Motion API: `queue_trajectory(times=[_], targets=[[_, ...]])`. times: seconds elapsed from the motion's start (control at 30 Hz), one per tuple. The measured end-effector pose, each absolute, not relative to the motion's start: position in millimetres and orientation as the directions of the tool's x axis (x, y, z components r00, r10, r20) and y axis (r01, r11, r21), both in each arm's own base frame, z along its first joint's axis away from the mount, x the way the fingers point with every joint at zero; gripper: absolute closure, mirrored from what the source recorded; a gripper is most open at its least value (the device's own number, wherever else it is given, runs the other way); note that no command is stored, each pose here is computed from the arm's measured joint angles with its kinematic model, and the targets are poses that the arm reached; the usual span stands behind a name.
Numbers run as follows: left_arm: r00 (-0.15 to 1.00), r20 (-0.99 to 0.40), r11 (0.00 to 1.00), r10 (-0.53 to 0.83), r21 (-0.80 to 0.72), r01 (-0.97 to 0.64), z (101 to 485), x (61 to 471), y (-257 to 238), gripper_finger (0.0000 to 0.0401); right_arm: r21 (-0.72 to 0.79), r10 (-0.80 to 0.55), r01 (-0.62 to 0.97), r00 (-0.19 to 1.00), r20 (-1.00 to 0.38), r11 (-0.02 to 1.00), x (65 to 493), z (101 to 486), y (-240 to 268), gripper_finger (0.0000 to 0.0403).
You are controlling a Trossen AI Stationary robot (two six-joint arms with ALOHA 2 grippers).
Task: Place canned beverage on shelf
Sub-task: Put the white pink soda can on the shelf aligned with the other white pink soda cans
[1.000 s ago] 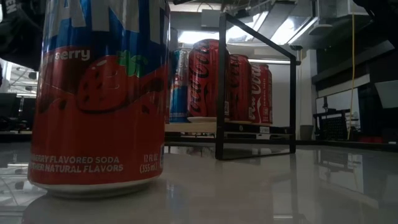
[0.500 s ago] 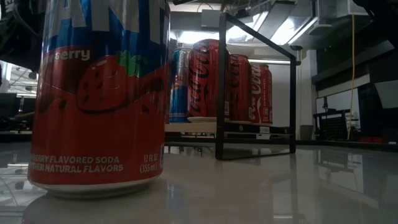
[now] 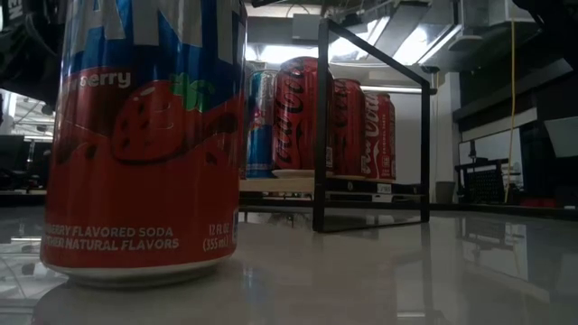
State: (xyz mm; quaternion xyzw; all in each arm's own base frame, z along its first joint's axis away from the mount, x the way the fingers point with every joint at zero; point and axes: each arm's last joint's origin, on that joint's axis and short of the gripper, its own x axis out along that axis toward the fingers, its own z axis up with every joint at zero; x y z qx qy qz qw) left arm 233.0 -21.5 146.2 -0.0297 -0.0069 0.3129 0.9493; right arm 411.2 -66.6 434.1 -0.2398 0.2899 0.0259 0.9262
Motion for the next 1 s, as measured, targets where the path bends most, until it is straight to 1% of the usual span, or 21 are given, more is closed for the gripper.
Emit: queue_trajectory(times=[0.33, 0.73, 1.0], targets=[[0.791, -0.038, 0.786, 0.611, -0.087, -0.611, 132.5, 236.5, -21.6, 0.0165, -0.430, -0.091, -0.186, 0.832, -0.548, 0.884, 411.3, 434.2, -66.5, 0.0086], [0.804, -0.026, 0.798, 0.594, -0.101, -0.594, 133.8, 236.4, -22.4, 0.0123, -0.430, -0.091, -0.186, 0.831, -0.548, 0.884, 411.3, 434.2, -66.7, 0.0086], [0.812, -0.026, 0.803, 0.584, -0.131, -0.581, 133.7, 236.3, -22.6, 0.0121, -0.430, -0.091, -0.186, 0.831, -0.548, 0.883, 411.3, 434.2, -66.7, 0.0086]])
